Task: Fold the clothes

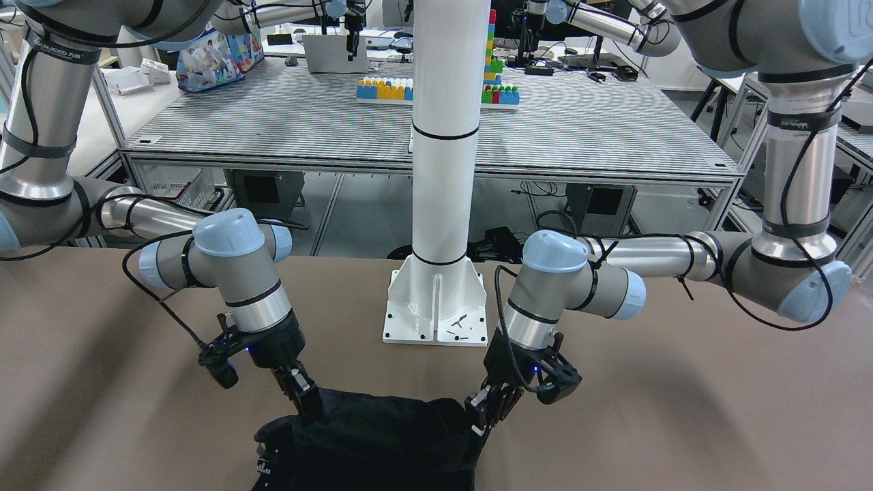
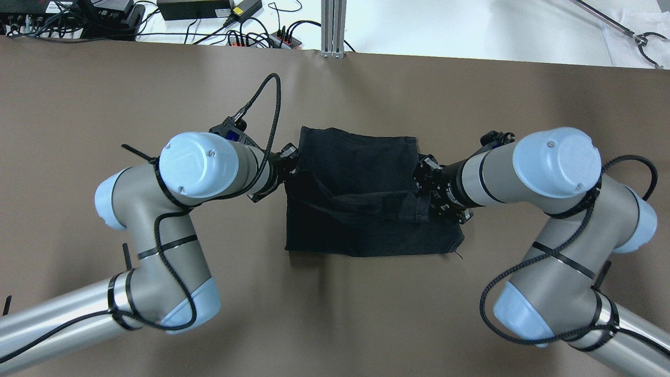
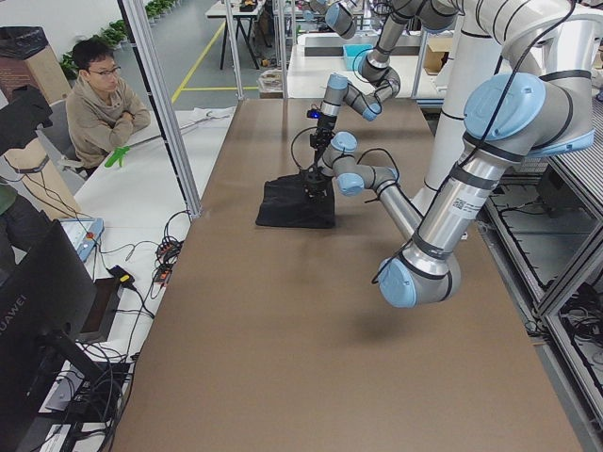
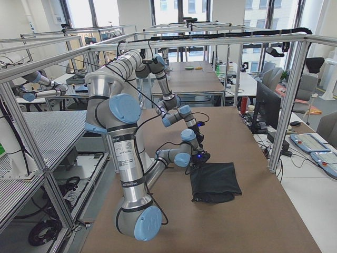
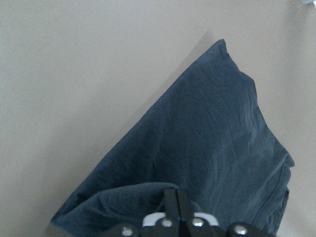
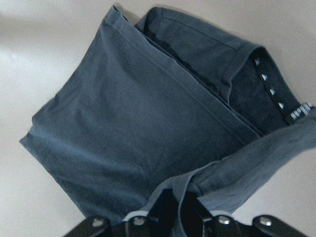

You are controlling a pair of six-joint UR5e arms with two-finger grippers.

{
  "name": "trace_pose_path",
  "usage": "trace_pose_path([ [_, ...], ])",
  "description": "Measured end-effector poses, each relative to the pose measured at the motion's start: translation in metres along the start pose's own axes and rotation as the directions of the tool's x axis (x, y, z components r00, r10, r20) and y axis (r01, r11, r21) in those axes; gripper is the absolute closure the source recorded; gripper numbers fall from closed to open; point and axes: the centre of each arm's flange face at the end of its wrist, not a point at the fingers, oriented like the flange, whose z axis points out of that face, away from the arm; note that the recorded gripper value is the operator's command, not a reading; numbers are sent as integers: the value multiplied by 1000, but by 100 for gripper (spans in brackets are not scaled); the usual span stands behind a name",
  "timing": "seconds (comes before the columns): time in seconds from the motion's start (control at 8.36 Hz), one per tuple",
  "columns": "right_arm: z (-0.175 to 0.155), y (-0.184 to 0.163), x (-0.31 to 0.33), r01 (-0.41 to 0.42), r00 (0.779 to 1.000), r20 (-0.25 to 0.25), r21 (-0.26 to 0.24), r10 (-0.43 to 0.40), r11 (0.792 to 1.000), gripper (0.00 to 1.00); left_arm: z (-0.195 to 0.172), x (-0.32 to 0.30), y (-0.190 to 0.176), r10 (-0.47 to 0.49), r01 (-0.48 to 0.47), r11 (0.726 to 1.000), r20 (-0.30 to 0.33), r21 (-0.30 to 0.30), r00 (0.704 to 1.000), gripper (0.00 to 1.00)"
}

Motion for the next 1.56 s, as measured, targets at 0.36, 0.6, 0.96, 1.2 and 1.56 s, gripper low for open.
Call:
trace_pose_path([
  [0.36, 64, -62, -60, 43, 996, -86, 90, -35, 995, 100, 62, 47, -42, -9, 10, 999, -5, 40, 1000, 100],
  [0.6, 124, -104, -111, 79, 990, -129, 124, -63, 989, 5, 103, 70, -61, -14, 15, 998, -14, 60, 1000, 1],
  [0.96, 168, -175, -130, 170, 978, -145, 164, -147, 972, 5, 150, 85, -101, 46, -42, 994, -32, 97, 998, 0],
  [1.2, 158, -191, -142, 214, 972, -134, 173, -193, 961, 5, 148, 94, -118, 66, -61, 992, -44, 112, 997, 0],
  [1.56, 138, -197, -160, 256, 964, -112, 167, -240, 952, 5, 123, 118, -106, 67, -58, 994, -101, 92, 993, 0],
])
